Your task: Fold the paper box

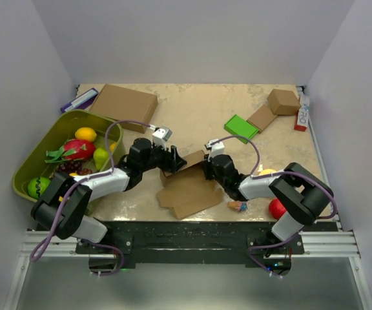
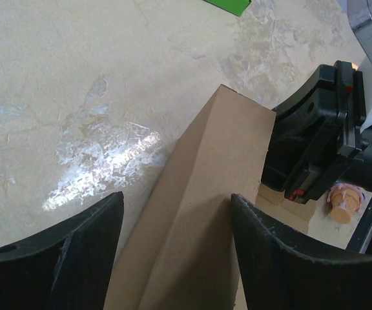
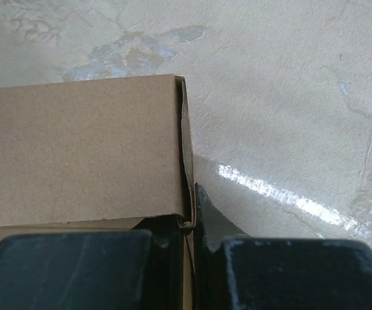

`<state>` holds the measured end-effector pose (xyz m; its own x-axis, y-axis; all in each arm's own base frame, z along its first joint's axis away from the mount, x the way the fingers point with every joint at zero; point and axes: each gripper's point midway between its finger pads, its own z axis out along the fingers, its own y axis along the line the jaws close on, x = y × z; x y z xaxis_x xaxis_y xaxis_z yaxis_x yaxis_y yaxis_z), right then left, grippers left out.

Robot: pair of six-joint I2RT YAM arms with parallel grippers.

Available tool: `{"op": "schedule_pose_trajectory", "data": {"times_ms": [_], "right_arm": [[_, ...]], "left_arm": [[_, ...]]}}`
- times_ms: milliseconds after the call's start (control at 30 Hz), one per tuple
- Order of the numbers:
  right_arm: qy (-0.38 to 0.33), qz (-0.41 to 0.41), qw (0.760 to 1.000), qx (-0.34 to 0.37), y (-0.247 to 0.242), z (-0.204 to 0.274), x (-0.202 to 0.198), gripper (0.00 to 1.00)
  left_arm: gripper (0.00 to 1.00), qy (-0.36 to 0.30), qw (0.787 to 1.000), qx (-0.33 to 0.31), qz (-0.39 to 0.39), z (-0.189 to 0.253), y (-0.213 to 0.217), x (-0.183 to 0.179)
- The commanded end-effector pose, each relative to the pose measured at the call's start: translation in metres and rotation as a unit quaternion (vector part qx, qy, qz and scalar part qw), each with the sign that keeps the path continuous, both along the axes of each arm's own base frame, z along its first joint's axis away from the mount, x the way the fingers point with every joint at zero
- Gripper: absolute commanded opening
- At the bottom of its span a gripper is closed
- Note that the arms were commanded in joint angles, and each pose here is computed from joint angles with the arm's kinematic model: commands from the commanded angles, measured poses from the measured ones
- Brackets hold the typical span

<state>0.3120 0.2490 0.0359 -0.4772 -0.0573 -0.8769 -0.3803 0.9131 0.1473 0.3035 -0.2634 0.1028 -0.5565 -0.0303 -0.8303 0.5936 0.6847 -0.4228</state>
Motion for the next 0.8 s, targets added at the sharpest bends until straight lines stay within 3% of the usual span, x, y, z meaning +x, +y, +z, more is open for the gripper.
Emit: {"op": "schedule_pose_trajectory", "data": {"times_ms": [0,33,100,133,200,233,267,367,567,767], "right_arm": [[-0.011,-0.029,0.999,0.008,0.0,0.005,0.011,0.0],[-0.011,-0.033,0.999,0.007,-0.002,0.005,0.012,0.01],[-0.007,-0.036,0.999,0.007,-0.002,0.006,0.011,0.13],[-0.006,-0.038,0.999,0.007,-0.003,0.008,0.01,0.32],[-0.002,-0.048,0.999,0.013,-0.007,0.016,0.008,0.47],[0.011,-0.052,0.999,0.008,-0.012,0.013,0.003,0.61],[0.004,-0.052,0.998,0.023,-0.012,0.027,0.001,0.69],[0.026,-0.062,0.997,0.027,-0.022,0.03,-0.013,0.81],[0.024,-0.097,0.992,0.074,-0.043,0.078,-0.026,0.88],[0.043,-0.109,0.986,0.121,-0.044,0.107,-0.007,0.74]], "left_arm": [[0.66,0.002,0.999,0.034,-0.008,-0.02,0.001,-0.005],[0.65,0.004,0.999,0.041,-0.004,-0.023,0.002,-0.004],[0.63,0.008,0.999,0.049,-0.001,-0.026,0.003,-0.005],[0.63,0.005,0.999,0.051,0.009,-0.025,0.006,-0.003],[0.63,0.007,0.998,0.053,0.021,-0.024,0.008,-0.001],[0.63,0.004,0.998,0.051,0.026,-0.019,0.009,0.001],[0.64,0.003,0.998,0.05,0.026,-0.017,0.008,0.002],[0.7,-0.002,0.999,0.046,0.029,-0.005,0.006,0.006],[0.78,-0.029,0.998,0.041,0.038,0.024,0.004,0.019],[0.79,-0.045,0.997,0.04,0.038,0.042,0.001,0.027]]}}
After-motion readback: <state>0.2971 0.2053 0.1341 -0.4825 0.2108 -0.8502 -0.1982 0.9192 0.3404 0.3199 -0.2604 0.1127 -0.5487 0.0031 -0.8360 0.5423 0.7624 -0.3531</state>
